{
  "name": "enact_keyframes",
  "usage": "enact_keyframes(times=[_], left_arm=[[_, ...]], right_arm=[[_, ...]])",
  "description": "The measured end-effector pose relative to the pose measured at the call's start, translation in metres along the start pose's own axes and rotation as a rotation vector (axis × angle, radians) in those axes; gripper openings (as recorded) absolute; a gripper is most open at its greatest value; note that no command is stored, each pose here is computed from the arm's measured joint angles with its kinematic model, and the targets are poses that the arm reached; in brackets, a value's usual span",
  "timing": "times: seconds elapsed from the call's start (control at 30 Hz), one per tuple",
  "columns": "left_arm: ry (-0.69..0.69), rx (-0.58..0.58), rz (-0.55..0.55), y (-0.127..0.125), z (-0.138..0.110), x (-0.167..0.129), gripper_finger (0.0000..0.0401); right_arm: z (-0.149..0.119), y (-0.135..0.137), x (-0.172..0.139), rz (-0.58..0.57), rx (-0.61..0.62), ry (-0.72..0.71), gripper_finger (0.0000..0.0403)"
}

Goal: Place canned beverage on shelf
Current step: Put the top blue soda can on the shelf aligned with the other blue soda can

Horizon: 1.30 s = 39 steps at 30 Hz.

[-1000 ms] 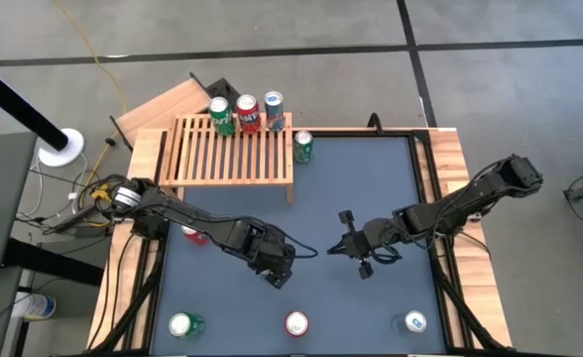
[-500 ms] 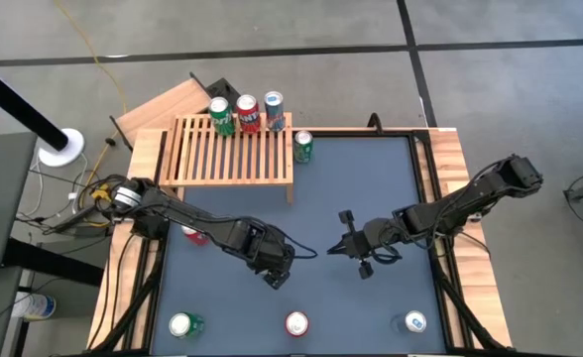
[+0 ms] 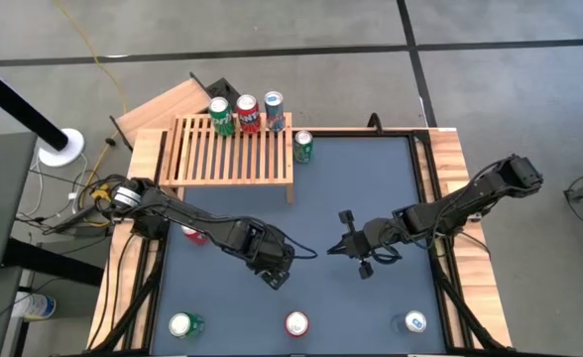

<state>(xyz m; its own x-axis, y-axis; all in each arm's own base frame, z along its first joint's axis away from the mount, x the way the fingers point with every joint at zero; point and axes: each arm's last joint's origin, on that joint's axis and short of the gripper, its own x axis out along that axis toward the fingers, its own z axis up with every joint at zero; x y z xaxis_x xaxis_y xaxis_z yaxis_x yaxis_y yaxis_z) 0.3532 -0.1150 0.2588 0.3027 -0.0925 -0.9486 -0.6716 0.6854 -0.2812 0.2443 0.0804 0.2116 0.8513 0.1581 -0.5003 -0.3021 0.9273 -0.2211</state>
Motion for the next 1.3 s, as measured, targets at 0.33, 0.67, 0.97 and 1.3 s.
enact_keyframes(times=[0.33, 0.67, 0.97, 1.3], left_arm=[[0.016, 0.000, -0.007, 0.000, 0.000, 0.000, 0.0246], [-0.016, 0.105, -0.077, -0.009, 0.013, -0.019, 0.0248], [-0.079, 0.223, -0.150, -0.011, 0.047, -0.092, 0.0249], [-0.209, 0.252, -0.154, 0.029, 0.090, -0.175, 0.0249]], right_arm=[[0.000, 0.000, 0.000, 0.000, 0.000, 0.000, 0.0000], [0.000, 0.000, 0.000, 0.000, 0.000, 0.000, 0.0000], [0.000, 0.000, 0.000, 0.000, 0.000, 0.000, 0.0000], [0.000, 0.000, 0.000, 0.000, -0.002, 0.001, 0.0000]])
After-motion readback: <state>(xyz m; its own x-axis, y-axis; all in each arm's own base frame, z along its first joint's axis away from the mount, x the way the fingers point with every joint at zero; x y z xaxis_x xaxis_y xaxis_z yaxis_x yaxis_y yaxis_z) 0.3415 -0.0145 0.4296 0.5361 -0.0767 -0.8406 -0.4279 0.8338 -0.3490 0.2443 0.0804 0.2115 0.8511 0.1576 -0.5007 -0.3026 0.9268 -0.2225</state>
